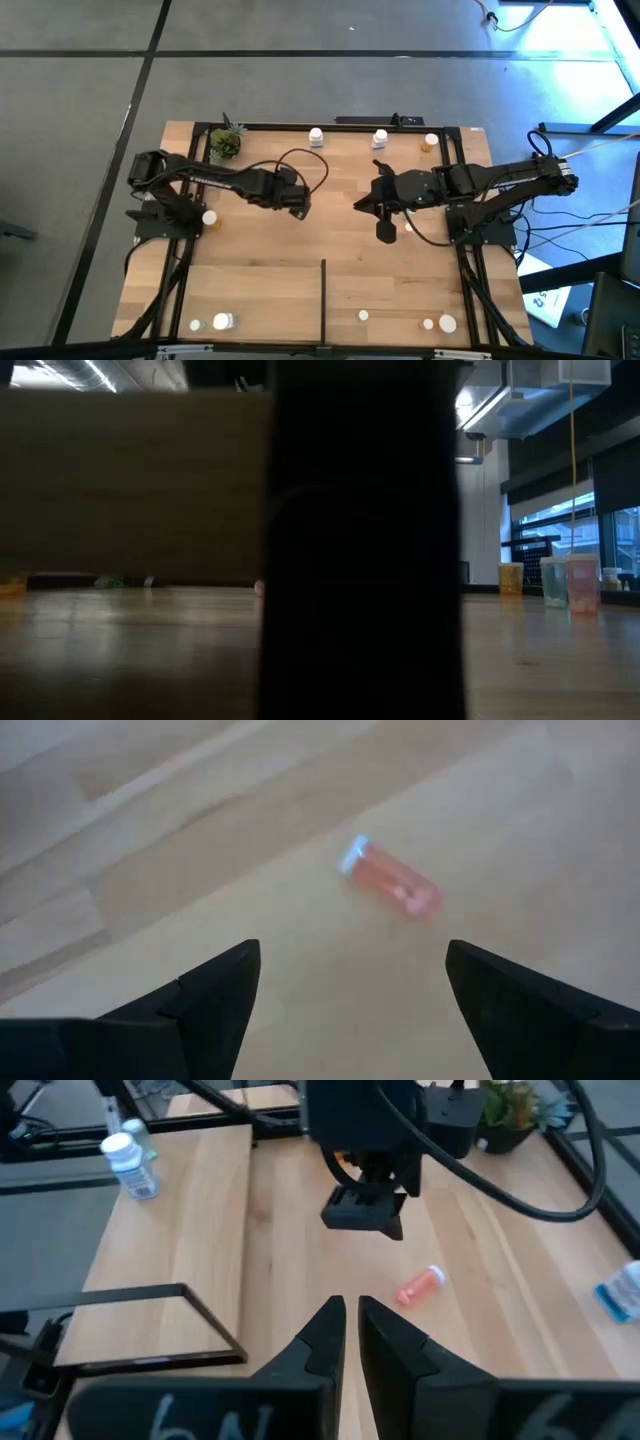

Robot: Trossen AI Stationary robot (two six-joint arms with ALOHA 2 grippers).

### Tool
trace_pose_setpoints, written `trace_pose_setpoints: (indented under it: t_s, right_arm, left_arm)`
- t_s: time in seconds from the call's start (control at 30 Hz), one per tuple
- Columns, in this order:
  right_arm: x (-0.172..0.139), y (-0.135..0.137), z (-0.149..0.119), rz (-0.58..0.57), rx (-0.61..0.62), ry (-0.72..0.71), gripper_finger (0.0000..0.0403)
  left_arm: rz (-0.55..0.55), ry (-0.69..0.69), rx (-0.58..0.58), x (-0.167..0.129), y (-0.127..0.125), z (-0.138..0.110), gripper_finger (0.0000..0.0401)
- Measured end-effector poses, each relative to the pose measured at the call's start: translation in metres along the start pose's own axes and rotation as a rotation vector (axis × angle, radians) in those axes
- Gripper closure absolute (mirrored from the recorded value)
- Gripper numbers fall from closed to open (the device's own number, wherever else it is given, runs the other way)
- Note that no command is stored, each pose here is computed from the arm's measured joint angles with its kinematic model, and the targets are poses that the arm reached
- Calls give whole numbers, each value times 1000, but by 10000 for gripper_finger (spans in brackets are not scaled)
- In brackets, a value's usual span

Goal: Pick and place medicine bottles onto shelf by color
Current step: Put the top left pink pill bottle on the shelf

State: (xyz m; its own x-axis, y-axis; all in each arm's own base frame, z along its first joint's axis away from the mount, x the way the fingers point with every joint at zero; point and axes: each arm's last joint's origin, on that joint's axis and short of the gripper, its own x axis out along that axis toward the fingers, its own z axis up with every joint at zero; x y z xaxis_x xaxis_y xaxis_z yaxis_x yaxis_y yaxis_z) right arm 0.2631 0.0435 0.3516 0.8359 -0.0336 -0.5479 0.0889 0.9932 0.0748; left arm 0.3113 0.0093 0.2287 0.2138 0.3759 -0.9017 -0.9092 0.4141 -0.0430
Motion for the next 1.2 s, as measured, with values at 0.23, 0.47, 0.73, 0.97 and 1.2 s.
trace_pose_setpoints:
  t_s: [0.23,0.47,0.73,0.97,1.2]
  right_arm:
    - [1,-10,-6,-119,-65,58,367]
    - [5,-37,-9,-189,-71,143,368]
    - [15,-67,-6,-232,-53,177,369]
    - [46,-78,19,-182,-141,251,398]
    - [63,-93,52,-156,-183,377,393]
  left_arm:
    - [36,-4,-116,15,-1,5,87]
    - [41,-104,-115,3,-11,-15,87]
    - [59,-111,-118,-5,-10,-28,87]
    - [128,-156,-153,-10,-3,-32,87]
    - [253,-166,-190,-17,12,-38,87]
